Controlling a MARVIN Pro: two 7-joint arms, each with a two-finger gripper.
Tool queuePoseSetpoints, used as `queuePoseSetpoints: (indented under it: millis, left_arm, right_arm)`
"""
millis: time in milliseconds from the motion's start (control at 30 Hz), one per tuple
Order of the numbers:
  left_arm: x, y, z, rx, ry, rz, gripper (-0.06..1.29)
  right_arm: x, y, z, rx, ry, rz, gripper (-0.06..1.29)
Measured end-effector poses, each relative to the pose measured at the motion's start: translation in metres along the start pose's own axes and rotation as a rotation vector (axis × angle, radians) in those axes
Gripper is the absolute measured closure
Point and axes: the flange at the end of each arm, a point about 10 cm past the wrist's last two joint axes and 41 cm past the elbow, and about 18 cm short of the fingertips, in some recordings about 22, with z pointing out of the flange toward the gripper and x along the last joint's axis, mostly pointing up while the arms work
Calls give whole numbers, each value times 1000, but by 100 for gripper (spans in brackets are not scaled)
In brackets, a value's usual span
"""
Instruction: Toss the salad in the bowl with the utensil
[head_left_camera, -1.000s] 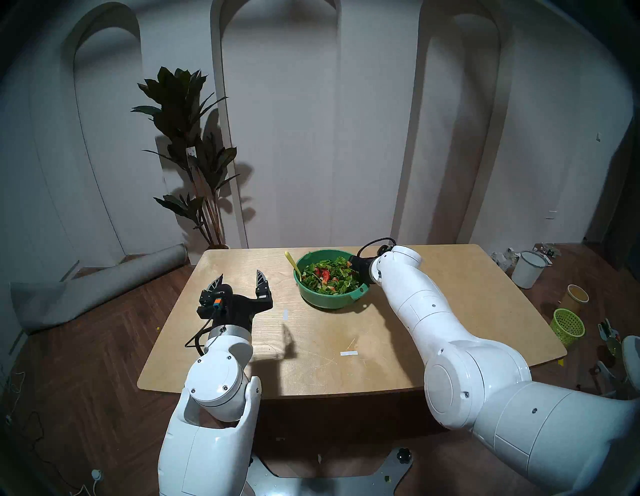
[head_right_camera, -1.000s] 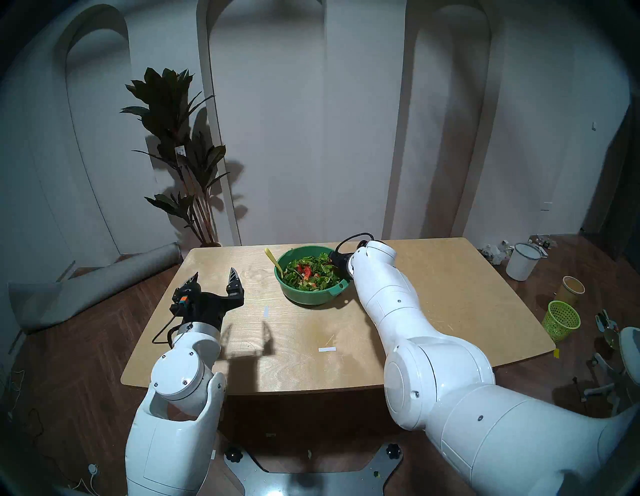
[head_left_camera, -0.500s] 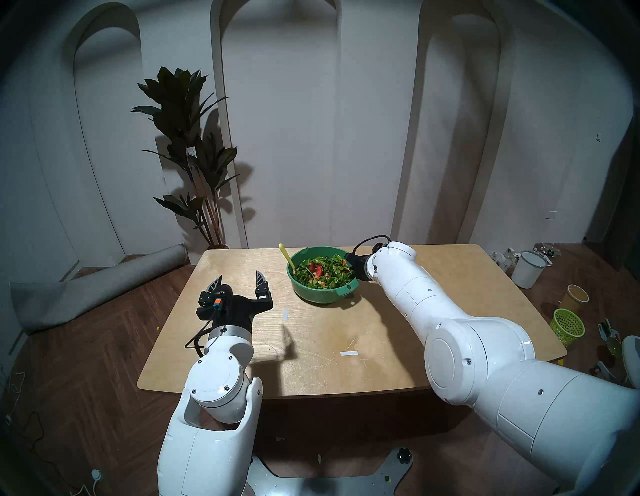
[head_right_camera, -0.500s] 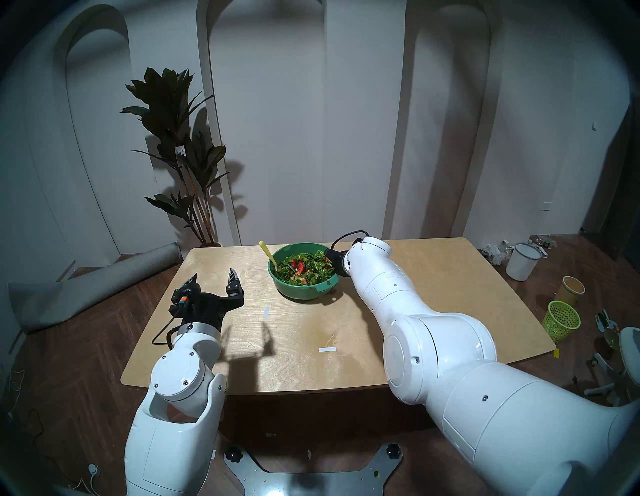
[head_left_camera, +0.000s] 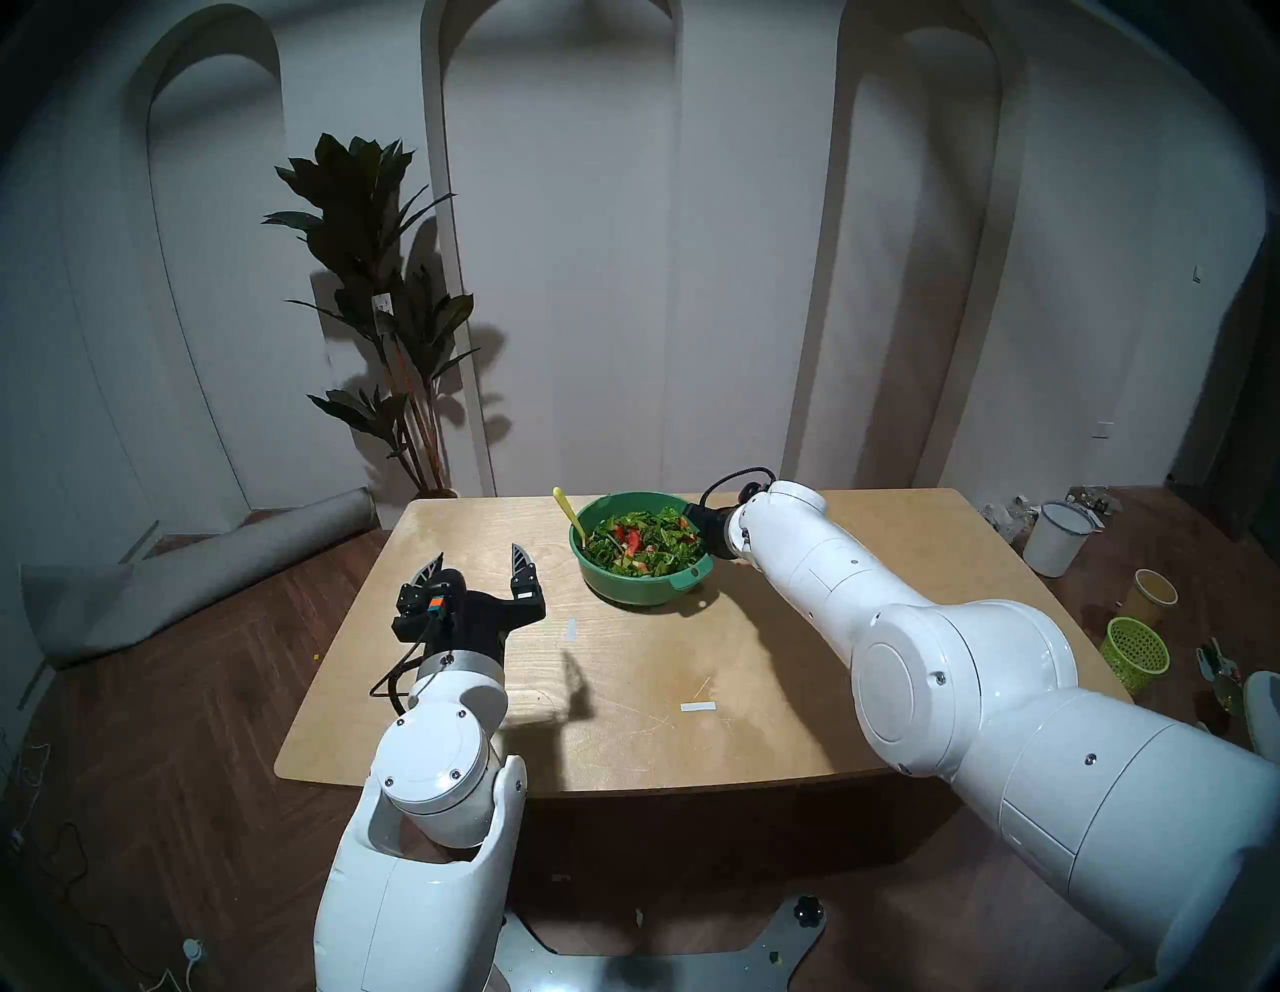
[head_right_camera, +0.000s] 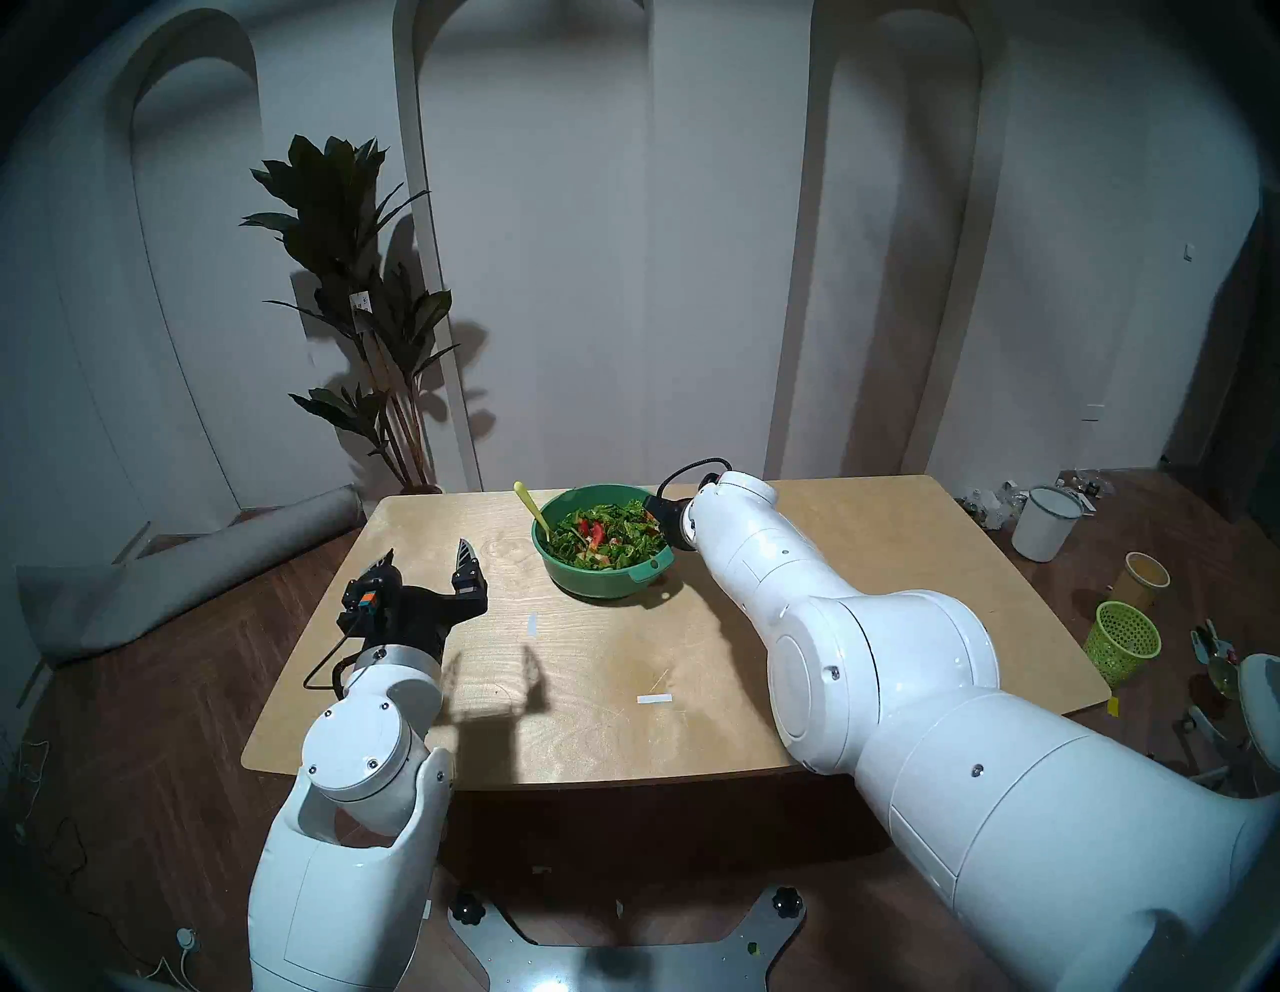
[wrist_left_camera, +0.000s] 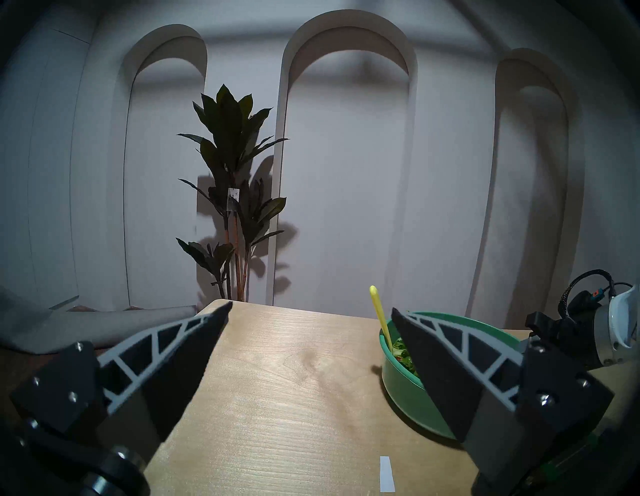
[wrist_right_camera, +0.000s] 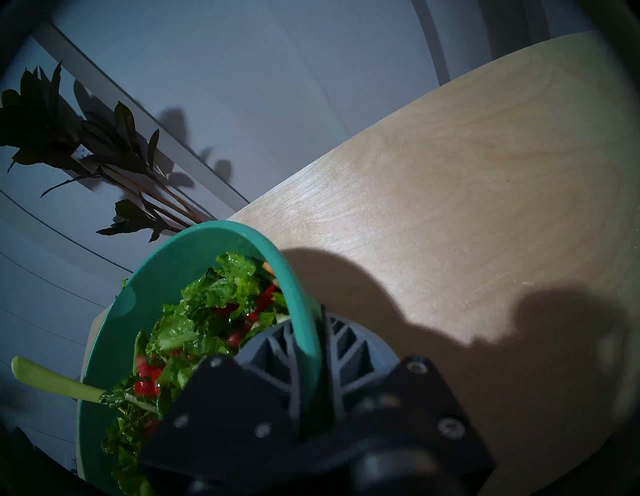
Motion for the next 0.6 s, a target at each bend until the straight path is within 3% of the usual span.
queuePoseSetpoints:
  millis: [600]
  left_arm:
    - [1,1,0,-9,0,-5,-1]
  right_arm:
    - [1,-2,1,13,9,-11,111]
